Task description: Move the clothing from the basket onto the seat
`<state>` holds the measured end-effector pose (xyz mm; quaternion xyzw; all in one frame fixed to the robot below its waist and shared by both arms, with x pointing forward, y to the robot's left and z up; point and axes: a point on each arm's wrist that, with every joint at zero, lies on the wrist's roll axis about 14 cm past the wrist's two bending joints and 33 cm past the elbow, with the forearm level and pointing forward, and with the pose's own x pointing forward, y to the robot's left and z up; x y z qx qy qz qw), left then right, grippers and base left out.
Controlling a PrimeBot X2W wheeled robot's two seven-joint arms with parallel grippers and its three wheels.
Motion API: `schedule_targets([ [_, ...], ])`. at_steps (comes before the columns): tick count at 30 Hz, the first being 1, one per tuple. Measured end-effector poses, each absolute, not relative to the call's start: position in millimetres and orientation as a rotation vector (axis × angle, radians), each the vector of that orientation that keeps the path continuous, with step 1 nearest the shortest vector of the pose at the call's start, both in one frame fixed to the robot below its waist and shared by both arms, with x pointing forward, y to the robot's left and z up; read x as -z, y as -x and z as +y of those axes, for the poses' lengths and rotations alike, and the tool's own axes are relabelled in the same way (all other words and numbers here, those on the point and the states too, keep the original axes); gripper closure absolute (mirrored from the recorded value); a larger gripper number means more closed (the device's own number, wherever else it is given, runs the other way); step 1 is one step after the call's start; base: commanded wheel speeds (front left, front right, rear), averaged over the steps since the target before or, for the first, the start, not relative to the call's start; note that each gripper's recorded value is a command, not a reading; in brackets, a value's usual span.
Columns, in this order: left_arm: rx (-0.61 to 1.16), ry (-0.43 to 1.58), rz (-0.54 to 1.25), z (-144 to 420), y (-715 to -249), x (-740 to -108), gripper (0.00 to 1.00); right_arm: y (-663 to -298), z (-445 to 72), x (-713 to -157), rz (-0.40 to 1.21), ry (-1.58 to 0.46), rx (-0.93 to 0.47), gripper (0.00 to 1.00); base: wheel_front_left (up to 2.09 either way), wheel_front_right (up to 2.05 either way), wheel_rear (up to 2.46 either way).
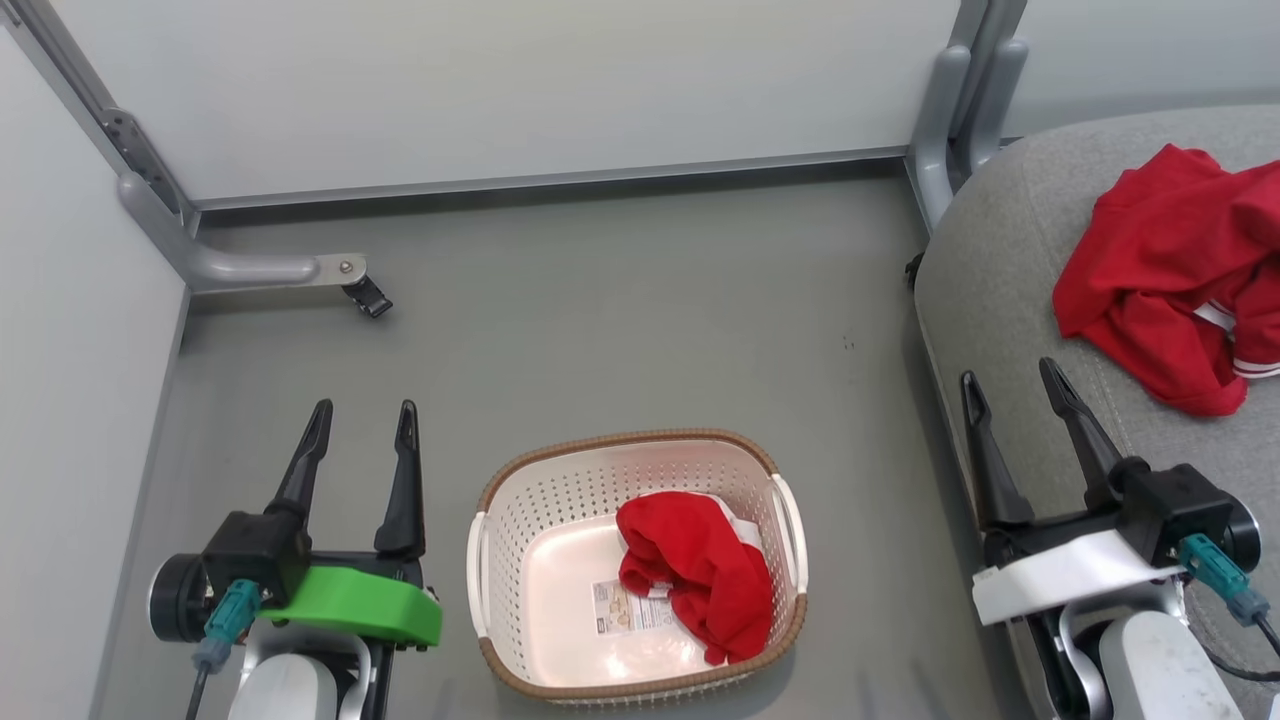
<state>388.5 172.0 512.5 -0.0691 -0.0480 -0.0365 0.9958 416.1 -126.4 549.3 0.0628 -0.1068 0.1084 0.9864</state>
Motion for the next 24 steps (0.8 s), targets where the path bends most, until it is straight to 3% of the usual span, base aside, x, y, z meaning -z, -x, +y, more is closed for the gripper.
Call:
schedule_targets([
  [24, 0.05, 0.151, -0.092, 178.3, -374.5, -510.5, 0.0, -397.4, -132.5, -542.4, -0.193, -0.131, -0.202, 0.0, 0.0, 0.0, 0.0],
])
